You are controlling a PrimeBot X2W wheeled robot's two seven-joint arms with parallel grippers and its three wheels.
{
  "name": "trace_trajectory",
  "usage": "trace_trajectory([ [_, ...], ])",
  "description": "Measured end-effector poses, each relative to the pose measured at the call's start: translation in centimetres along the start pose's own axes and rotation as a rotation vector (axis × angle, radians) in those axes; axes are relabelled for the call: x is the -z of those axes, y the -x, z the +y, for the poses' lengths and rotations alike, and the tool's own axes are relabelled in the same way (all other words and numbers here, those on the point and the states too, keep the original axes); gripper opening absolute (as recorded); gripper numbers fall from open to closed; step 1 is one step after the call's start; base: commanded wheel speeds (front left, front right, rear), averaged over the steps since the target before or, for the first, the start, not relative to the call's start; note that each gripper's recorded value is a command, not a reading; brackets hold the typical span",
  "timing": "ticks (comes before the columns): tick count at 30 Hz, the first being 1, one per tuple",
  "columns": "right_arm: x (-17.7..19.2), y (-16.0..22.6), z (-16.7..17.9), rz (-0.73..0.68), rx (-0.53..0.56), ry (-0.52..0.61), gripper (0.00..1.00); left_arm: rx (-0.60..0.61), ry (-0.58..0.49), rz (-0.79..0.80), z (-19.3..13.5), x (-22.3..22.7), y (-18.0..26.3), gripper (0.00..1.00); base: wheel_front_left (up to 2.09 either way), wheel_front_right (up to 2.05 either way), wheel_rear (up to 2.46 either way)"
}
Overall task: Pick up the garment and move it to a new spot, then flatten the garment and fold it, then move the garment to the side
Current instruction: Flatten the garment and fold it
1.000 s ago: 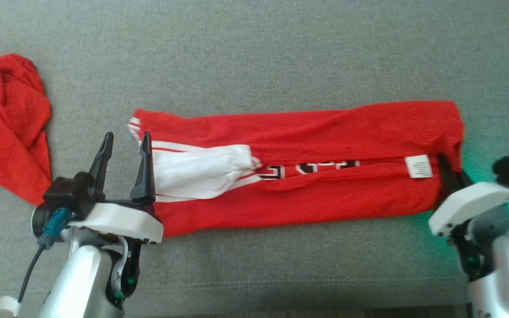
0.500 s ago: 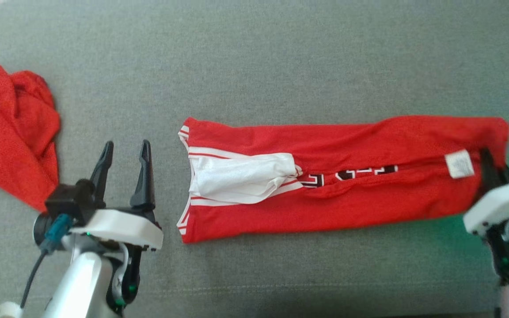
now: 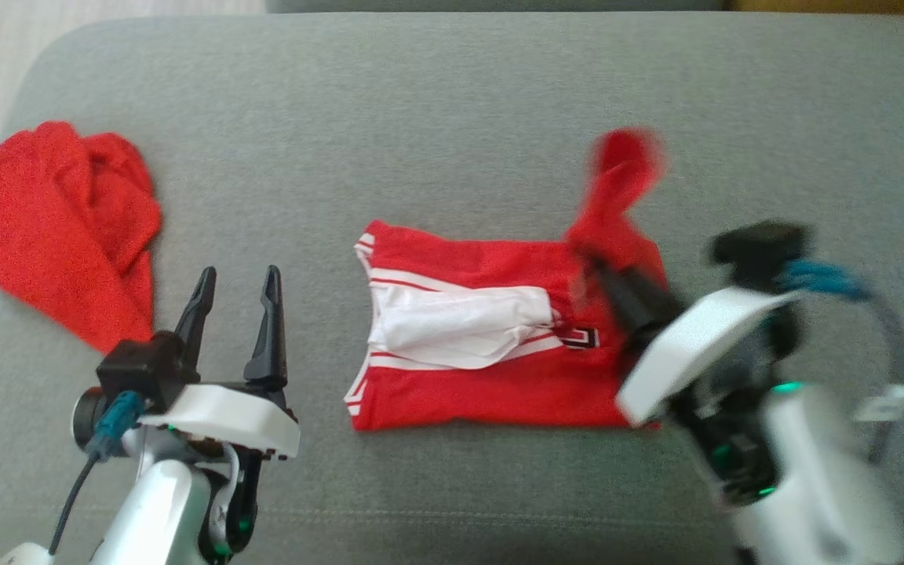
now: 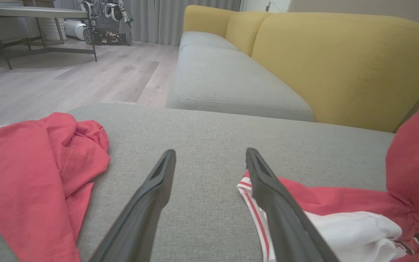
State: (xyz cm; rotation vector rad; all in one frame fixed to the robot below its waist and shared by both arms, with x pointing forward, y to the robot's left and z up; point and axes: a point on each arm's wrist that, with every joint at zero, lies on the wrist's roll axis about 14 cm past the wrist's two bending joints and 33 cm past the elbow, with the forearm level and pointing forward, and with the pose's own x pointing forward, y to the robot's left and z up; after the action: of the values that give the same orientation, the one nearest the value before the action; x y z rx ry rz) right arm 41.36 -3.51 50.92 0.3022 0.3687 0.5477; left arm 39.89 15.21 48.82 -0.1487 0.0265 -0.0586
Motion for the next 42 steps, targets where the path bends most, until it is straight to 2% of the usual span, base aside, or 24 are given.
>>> trace_trajectory([
  [5, 4.8, -2.4, 4.9, 0.119, -0.174, -0.119, 0.00, -0.028, -0.003, 0.007, 0.9, 0.1, 0.7, 1.00, 0.00, 0.00, 0.00],
  [9, 6.2, -5.1, 7.1, 0.141, -0.260, -0.169, 0.00, -0.064, -0.003, 0.029, 1.9, 0.8, 1.2, 1.00, 0.00, 0.00, 0.00],
  [14, 8.3, -7.0, 8.5, 0.206, -0.310, -0.183, 0.00, -0.090, -0.004, 0.061, 2.7, 1.9, 1.5, 1.00, 0.00, 0.00, 0.00],
  [15, 8.9, -7.1, 8.6, 0.221, -0.314, -0.183, 0.07, -0.093, -0.004, 0.062, 2.8, 2.0, 1.4, 1.00, 0.00, 0.00, 0.00],
  [16, 9.3, -7.3, 8.7, 0.228, -0.316, -0.186, 0.42, -0.095, -0.004, 0.064, 2.8, 2.1, 1.3, 1.00, 0.00, 0.00, 0.00],
  [17, 9.6, -7.5, 8.7, 0.231, -0.317, -0.191, 1.00, -0.096, -0.005, 0.065, 2.9, 2.2, 1.2, 1.00, 0.00, 0.00, 0.00],
  [20, 9.0, -8.0, 8.8, 0.191, -0.325, -0.189, 1.00, -0.091, -0.006, 0.060, 2.8, 2.1, 0.7, 1.00, 0.00, 0.00, 0.00],
  [28, 3.7, -8.9, 7.4, -0.034, -0.299, -0.137, 1.00, -0.058, -0.004, 0.059, 1.8, 2.3, -0.2, 1.00, 0.00, 0.00, 0.00],
  [36, -2.3, -7.0, -0.6, -0.266, -0.069, 0.038, 1.00, -0.021, -0.014, 0.032, 0.8, 1.4, -0.8, 1.00, 0.00, 0.00, 0.00],
  [42, -3.0, -1.8, -7.1, -0.323, 0.144, 0.120, 1.00, 0.008, -0.026, -0.006, 0.1, 0.1, -0.9, 1.00, 0.00, 0.00, 0.00],
])
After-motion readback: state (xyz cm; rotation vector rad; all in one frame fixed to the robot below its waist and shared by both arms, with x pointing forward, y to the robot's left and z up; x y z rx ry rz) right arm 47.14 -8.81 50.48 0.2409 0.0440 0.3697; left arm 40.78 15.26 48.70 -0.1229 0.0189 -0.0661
